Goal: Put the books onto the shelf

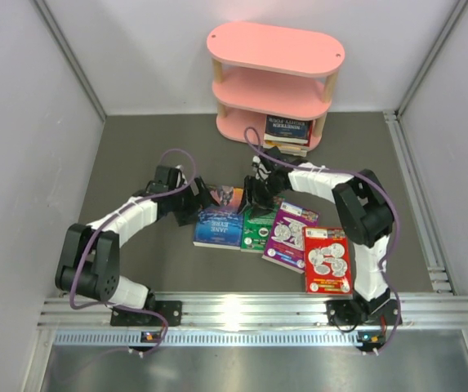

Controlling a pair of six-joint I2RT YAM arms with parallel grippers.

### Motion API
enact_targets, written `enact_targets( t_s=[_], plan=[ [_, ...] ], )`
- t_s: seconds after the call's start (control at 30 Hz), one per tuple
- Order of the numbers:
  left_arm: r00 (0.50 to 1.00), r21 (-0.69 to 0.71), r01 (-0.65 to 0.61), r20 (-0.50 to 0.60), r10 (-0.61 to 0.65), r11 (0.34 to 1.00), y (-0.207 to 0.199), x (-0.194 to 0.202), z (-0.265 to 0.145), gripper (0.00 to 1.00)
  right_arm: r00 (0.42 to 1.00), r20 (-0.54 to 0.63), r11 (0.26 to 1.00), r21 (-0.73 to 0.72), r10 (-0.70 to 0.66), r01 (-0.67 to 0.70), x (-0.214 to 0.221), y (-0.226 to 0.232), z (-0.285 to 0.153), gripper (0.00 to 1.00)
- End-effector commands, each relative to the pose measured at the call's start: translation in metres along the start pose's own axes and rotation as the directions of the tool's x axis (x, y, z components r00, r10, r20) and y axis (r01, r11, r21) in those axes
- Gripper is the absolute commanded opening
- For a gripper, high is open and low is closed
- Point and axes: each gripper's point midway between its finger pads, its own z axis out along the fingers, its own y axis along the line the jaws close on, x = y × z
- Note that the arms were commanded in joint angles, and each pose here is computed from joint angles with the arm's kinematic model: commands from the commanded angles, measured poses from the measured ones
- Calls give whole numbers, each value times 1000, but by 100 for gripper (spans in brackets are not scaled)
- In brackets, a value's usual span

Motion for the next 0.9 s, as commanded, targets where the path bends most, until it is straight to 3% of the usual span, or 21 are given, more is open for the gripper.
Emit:
enact_targets(
  t_s=[0.0, 0.3, 0.4, 0.5, 0.6, 0.73, 0.87],
  plan=[
    [998, -21, 12, -66, -14, 1000, 19, 26, 8, 99, 999, -50, 998, 51, -22, 24, 22, -9, 32, 51],
    [974, -12, 46, -220, -47, 999, 27, 71, 34, 99, 993, -108, 991, 125, -43, 56, 43, -9, 57, 52],
    [974, -176, 29, -218, -68, 984, 58, 75, 27, 98, 989, -126, 972, 211, -78, 104, 45, -11, 61, 52],
    [985, -322, -10, -168, -47, 947, 79, 66, 12, 98, 982, -146, 943, 293, -118, 157, 51, -16, 69, 56],
    [995, -326, -55, -101, 23, 944, 69, 45, -1, 98, 979, -173, 928, 336, -110, 163, 61, -22, 76, 57],
    [989, -532, -70, 72, 128, 844, 80, -4, -46, 98, 979, -182, 916, 371, -92, 155, 67, -34, 76, 59],
    [984, -591, -98, 65, 168, 801, 90, -13, -55, 98, 979, -185, 914, 379, -81, 147, 69, -37, 77, 60]
  ],
)
